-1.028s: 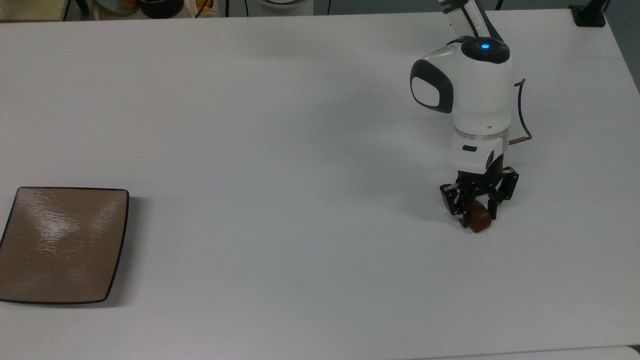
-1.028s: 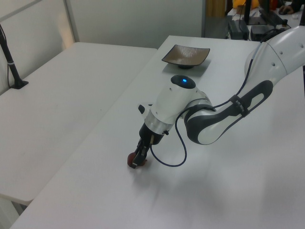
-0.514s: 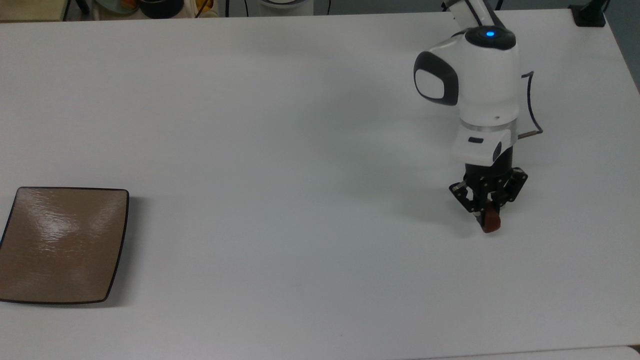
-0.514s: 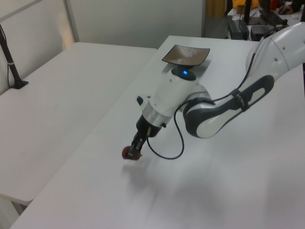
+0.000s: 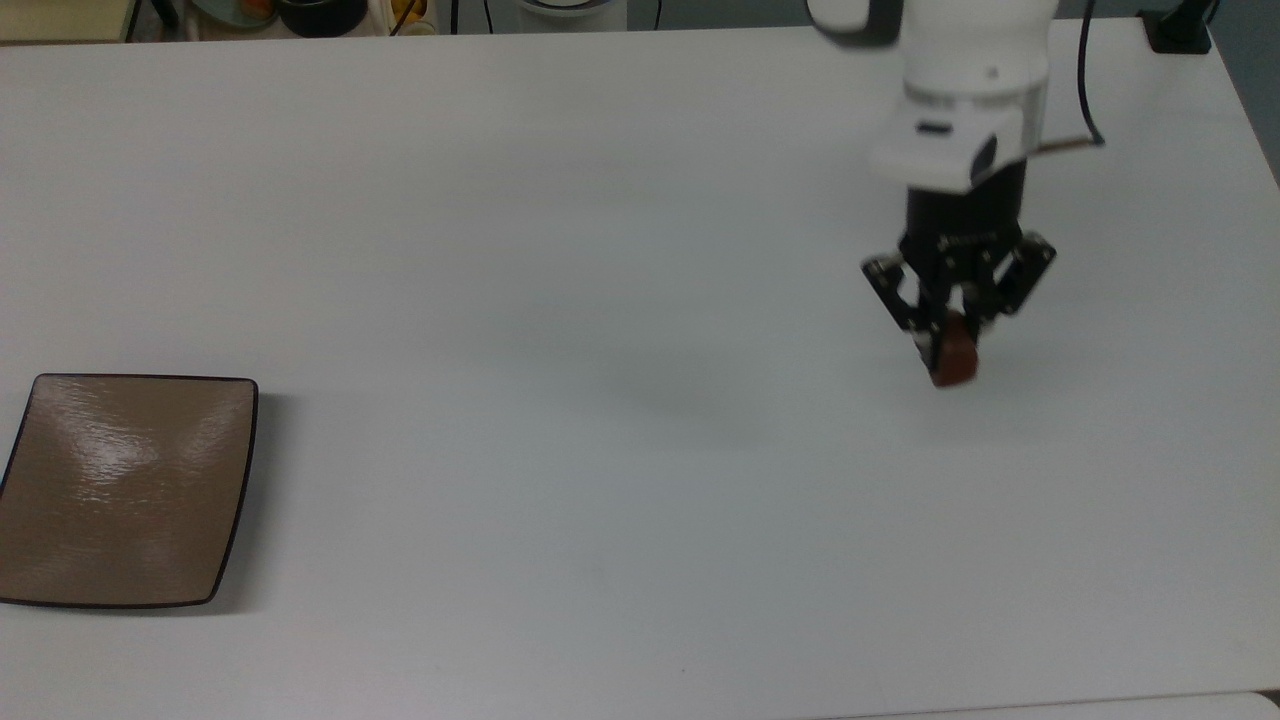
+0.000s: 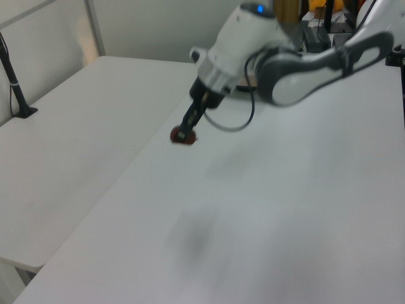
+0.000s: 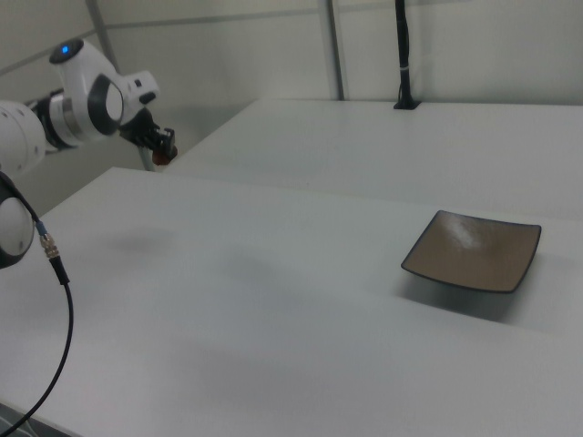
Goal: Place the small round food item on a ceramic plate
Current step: 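Lift the held food item and carry it toward the brown plate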
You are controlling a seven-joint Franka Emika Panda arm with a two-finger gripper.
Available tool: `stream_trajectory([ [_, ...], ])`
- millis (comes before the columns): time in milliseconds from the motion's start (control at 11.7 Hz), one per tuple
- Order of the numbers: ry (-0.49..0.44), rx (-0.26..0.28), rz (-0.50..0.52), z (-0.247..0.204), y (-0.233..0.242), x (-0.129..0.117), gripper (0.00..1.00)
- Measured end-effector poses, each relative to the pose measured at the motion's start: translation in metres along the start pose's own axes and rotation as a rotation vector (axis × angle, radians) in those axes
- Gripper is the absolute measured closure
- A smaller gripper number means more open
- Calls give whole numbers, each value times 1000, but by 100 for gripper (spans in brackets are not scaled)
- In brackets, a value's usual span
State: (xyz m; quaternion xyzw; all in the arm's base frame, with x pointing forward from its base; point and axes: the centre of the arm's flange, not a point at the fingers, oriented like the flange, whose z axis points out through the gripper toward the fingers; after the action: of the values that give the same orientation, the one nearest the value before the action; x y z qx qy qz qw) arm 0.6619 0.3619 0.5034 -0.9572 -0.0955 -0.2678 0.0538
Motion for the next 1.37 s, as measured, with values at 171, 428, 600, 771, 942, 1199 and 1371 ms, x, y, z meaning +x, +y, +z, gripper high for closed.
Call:
stream_trajectory([
  [171,-40,-47,43,-71,36,10,74],
  [428,-59,-82,88,-129,74,5,74],
  [600,-55,-102,124,-162,105,-4,74],
  [771,-70,-123,133,-178,133,-23,73],
  [942,-99,-133,146,-181,170,-37,73],
  [1199,-127,-114,127,-180,248,-41,73],
  [1371,-139,-111,92,-180,302,-45,72],
])
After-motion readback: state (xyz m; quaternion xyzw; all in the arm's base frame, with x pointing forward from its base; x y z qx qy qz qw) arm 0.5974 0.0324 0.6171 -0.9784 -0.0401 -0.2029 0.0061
